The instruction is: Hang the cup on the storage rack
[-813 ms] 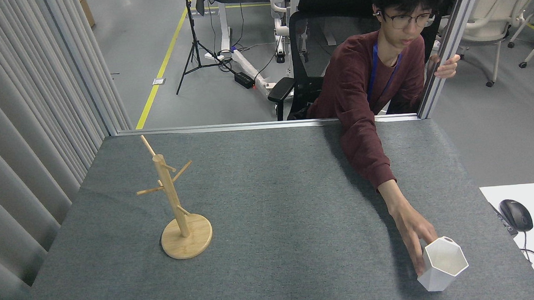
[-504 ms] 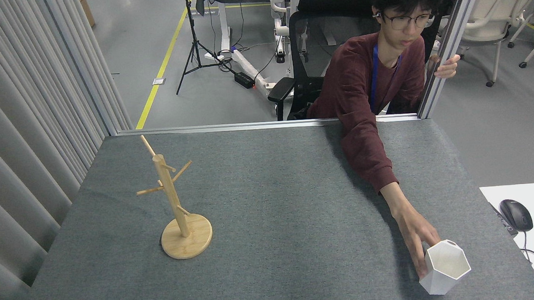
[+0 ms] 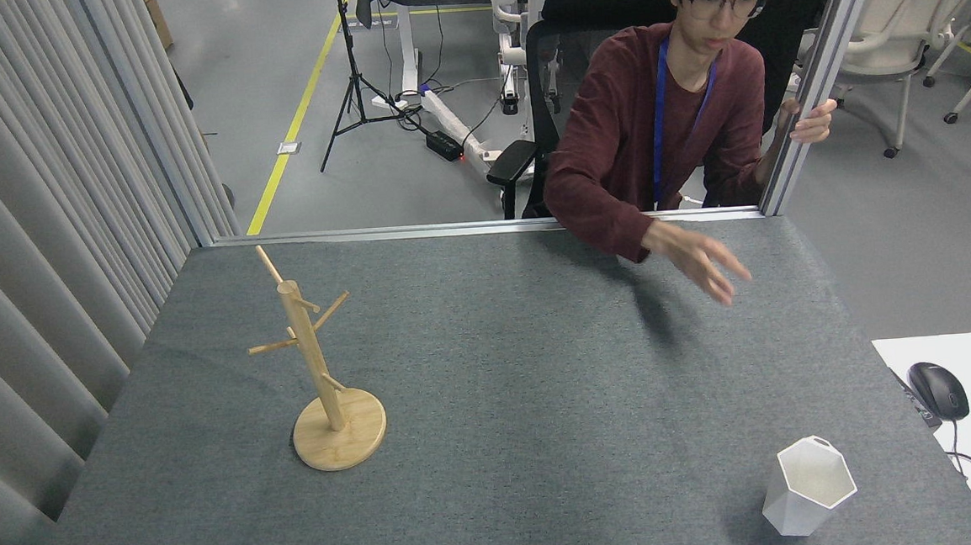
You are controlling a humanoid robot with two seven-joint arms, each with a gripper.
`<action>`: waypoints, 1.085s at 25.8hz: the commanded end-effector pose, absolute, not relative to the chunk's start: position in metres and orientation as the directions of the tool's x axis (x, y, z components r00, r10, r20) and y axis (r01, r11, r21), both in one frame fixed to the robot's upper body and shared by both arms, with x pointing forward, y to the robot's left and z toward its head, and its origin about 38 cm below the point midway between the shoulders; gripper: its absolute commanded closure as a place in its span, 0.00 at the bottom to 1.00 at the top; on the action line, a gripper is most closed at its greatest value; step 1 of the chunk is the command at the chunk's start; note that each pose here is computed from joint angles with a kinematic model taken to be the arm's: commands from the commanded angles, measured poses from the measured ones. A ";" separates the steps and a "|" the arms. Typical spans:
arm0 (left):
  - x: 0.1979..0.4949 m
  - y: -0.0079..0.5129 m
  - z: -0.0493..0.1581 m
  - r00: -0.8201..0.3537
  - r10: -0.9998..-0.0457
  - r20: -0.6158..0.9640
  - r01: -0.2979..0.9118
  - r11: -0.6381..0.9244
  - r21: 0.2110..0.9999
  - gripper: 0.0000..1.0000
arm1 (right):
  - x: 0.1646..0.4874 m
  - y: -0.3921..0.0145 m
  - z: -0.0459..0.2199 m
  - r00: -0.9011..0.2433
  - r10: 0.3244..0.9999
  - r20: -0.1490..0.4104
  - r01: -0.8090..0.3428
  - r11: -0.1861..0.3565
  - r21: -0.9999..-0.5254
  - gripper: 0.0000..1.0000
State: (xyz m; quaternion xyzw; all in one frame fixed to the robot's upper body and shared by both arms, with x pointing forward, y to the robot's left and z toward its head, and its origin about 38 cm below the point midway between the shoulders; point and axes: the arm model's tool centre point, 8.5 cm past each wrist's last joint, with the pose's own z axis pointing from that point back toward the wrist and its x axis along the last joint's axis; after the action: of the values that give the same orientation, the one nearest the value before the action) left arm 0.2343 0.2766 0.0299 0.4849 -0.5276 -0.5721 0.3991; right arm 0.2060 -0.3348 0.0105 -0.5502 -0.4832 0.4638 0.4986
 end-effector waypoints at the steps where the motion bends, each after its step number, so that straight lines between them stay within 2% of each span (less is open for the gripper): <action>1: 0.234 0.277 0.030 -0.208 -0.969 -0.134 -0.054 -0.126 0.991 0.00 | 0.216 -0.338 0.003 0.107 0.994 -0.029 0.015 -0.031 -0.999 0.01; 9: 0.234 0.278 0.030 -0.205 -0.969 -0.136 -0.054 -0.127 0.990 0.00 | 0.247 -0.343 -0.008 0.112 0.994 -0.014 0.004 -0.015 -1.000 0.01; 28: 0.233 0.288 0.030 -0.188 -0.971 -0.149 -0.049 -0.142 0.989 0.00 | 0.282 -0.343 -0.019 0.114 0.993 0.014 -0.005 0.015 -1.000 0.01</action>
State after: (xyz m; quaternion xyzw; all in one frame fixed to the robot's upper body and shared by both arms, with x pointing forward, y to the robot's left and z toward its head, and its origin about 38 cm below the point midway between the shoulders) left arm 0.2331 0.2850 0.0302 0.4919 -0.5184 -0.5722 0.4024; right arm 0.2759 -0.3429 -0.0190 -0.5234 -0.4709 0.4703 0.5321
